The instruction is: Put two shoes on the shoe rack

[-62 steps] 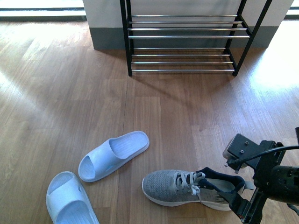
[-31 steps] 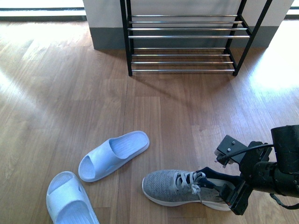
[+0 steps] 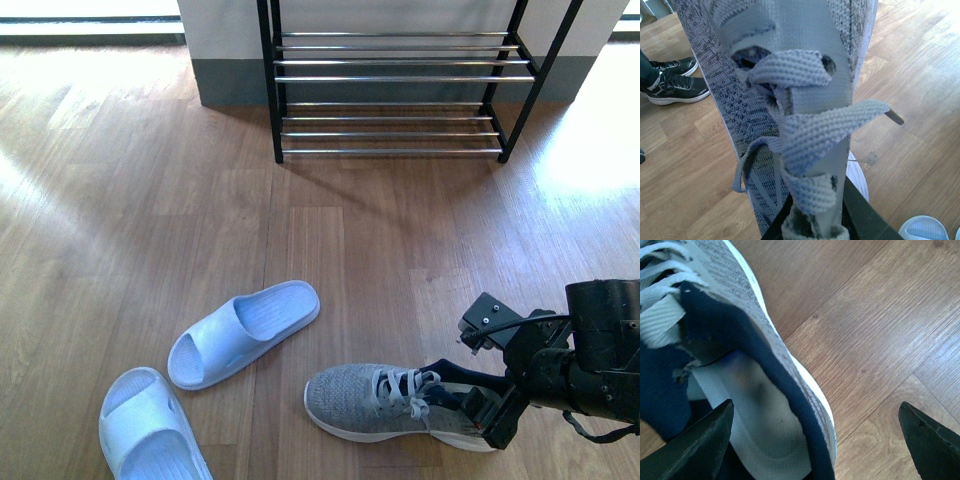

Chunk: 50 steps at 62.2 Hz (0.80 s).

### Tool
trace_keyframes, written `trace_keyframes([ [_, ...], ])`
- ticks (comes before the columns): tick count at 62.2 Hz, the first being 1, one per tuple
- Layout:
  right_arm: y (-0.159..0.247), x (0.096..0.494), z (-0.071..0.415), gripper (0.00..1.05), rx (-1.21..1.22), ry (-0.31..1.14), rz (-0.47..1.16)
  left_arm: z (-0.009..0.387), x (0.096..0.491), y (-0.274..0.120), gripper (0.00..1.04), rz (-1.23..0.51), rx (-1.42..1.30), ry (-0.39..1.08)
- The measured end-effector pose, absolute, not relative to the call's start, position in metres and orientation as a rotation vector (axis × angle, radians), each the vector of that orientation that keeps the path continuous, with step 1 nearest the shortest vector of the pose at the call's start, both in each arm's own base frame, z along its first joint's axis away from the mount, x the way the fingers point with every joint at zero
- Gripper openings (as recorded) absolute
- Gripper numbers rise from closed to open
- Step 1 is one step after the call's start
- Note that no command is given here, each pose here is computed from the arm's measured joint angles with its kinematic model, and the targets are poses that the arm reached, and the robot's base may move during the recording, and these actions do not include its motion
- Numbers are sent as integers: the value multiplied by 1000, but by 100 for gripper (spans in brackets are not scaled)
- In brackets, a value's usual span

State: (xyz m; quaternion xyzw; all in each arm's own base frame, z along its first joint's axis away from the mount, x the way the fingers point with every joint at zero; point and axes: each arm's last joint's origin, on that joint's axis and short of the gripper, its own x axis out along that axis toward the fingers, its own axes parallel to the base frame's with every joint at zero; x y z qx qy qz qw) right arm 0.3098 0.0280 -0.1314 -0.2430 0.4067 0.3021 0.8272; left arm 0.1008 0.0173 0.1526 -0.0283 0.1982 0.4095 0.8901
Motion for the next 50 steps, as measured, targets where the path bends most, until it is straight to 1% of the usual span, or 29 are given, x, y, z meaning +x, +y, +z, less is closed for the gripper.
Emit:
trace_keyframes([
  [7, 29, 309, -137, 75, -477, 878, 634, 153, 101, 17, 3, 851, -59, 411],
  [8, 29, 309, -138, 71, -472, 882, 634, 153, 101, 17, 3, 851, -59, 411],
  [15, 31, 309, -141, 57, -449, 891, 627, 153, 101, 17, 3, 850, -59, 412],
  [19, 33, 309, -142, 47, -439, 893, 624, 153, 101, 17, 3, 850, -59, 412],
  [22, 34, 310, -143, 41, -432, 894, 622, 153, 101, 17, 3, 850, -59, 412],
  [23, 34, 310, -143, 38, -430, 896, 622, 153, 101, 17, 3, 851, -59, 411],
  [26, 35, 310, -144, 33, -427, 897, 622, 153, 101, 17, 3, 850, -59, 412],
  [27, 35, 310, -144, 29, -424, 898, 621, 153, 101, 17, 3, 851, -59, 411],
  [30, 36, 309, -145, 24, -426, 901, 618, 153, 101, 17, 3, 850, -59, 412],
  [31, 36, 309, -146, 20, -425, 901, 616, 153, 101, 17, 3, 851, -59, 411],
  [34, 36, 309, -146, 15, -423, 899, 614, 153, 101, 17, 3, 850, -59, 412],
  [35, 36, 309, -146, 12, -421, 898, 611, 153, 101, 17, 3, 850, -59, 412],
  [38, 36, 309, -146, 7, -418, 893, 603, 153, 101, 17, 3, 850, -59, 412],
  [39, 36, 309, -146, 4, -416, 890, 601, 153, 101, 17, 3, 851, -59, 411],
  [41, 37, 309, -145, 1, -415, 888, 598, 153, 101, 17, 3, 850, -59, 412],
  [50, 35, 300, -141, 1, -399, 887, 587, 153, 101, 17, 3, 851, -59, 411],
])
